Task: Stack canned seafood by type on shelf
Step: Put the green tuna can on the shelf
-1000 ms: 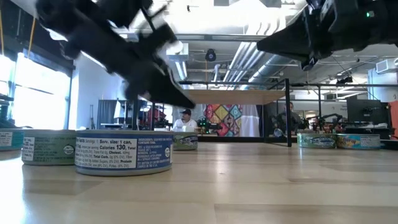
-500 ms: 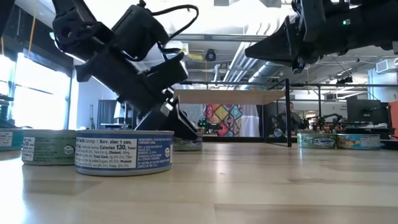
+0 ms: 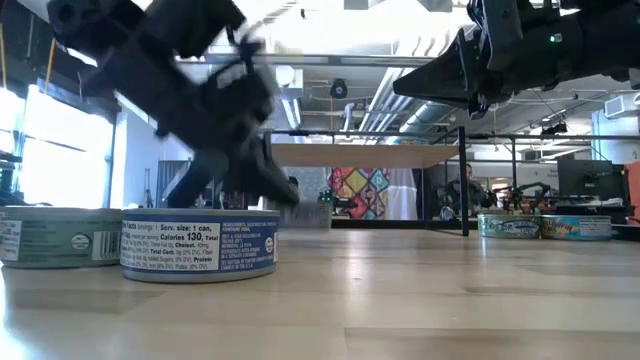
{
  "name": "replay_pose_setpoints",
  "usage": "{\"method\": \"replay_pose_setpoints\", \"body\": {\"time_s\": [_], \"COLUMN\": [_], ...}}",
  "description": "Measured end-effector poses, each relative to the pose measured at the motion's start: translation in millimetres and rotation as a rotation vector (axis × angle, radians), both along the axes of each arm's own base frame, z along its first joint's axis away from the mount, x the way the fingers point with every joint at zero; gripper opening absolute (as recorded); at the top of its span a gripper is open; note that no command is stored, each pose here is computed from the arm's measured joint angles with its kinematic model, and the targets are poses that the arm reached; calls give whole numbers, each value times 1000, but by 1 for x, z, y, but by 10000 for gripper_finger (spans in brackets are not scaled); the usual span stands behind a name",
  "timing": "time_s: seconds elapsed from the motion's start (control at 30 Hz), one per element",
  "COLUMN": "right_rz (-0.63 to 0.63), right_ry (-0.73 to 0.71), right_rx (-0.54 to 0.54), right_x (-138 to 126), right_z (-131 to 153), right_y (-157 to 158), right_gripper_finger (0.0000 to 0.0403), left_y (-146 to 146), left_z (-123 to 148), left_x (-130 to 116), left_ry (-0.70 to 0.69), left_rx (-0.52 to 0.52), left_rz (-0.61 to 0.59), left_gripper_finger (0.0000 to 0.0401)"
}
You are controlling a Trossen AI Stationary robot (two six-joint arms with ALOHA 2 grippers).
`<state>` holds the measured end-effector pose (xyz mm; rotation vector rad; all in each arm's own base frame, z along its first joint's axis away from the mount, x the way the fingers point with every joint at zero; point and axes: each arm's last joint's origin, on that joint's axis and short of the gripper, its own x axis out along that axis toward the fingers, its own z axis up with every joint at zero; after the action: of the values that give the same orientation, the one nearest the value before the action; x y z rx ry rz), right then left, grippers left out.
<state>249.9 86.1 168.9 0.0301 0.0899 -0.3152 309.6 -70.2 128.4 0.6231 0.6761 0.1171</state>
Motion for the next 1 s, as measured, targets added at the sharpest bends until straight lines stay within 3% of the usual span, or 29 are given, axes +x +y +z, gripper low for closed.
{"method": "replay_pose_setpoints", "body": {"time_s": [0.4,0.57,0.77,1.0], "right_rz": [0,0,-1,-22], "right_ry": [14,18,18,21], "right_rx": [-4,-6,-8,-1], "right_x": [0,0,0,1], "right_z": [-1,-2,-2,-2], "right_y": [0,0,0,-5], "right_gripper_finger": [0,0,0,0], "left_y": [-12,-3,48,135], "left_z": [57,94,139,176], "left_x": [-13,-20,-13,21], "left_ry": [-164,-303,-400,-267], "left_rx": [47,73,151,139], "left_rz": [-75,-108,-146,-126], "left_gripper_finger": [0,0,0,0]}}
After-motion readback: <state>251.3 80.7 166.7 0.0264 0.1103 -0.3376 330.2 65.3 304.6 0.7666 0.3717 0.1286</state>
